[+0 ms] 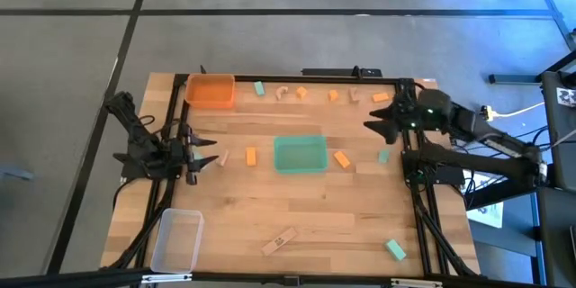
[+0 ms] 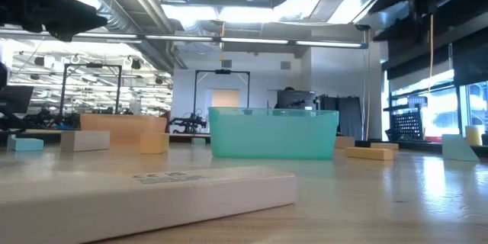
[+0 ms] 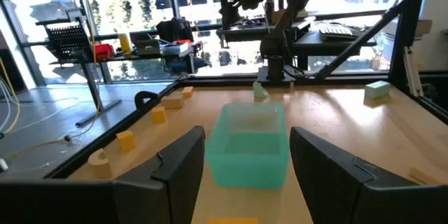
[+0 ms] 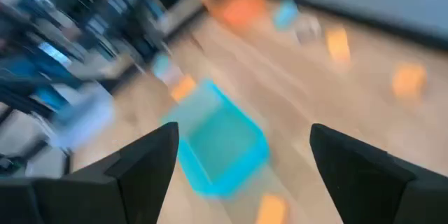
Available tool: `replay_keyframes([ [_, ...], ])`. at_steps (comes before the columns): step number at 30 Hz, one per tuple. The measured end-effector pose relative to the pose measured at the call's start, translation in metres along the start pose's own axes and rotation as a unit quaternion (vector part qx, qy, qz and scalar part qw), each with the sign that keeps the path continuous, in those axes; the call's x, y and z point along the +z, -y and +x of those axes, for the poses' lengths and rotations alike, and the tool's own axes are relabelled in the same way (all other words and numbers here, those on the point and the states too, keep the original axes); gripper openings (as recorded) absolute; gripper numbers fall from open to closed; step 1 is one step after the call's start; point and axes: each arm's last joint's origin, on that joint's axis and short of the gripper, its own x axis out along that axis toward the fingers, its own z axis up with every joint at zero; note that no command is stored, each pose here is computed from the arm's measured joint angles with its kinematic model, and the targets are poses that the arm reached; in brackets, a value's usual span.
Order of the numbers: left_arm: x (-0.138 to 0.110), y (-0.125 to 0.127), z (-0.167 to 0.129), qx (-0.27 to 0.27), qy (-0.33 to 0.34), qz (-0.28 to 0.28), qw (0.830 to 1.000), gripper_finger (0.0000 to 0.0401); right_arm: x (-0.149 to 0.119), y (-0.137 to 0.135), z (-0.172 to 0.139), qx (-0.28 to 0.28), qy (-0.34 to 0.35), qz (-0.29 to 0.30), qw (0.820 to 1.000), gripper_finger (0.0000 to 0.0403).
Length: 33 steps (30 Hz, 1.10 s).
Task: Sort & place blocks by color
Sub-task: Put the orange block into the light blue bin
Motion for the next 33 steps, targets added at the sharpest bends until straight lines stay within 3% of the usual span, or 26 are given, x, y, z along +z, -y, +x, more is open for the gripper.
replay_keyframes([
  [6,0.02,-0.008,-0.001,0.023,0.009,0.01,1.0,0.0202,0.013,-0.008,0.026,-0.018,-0.151,0.062,0.986,0.0323],
  [14,0.049,-0.015,-0.001,0.049,0.006,0.01,0.999,0.0202,0.021,-0.009,0.072,-0.063,-0.24,0.091,0.964,0.0323],
  [33,0.128,0.004,0.019,0.123,-0.041,0.071,0.989,0.0202,-0.034,-0.014,0.16,-0.172,-0.405,0.059,0.896,0.0323],
])
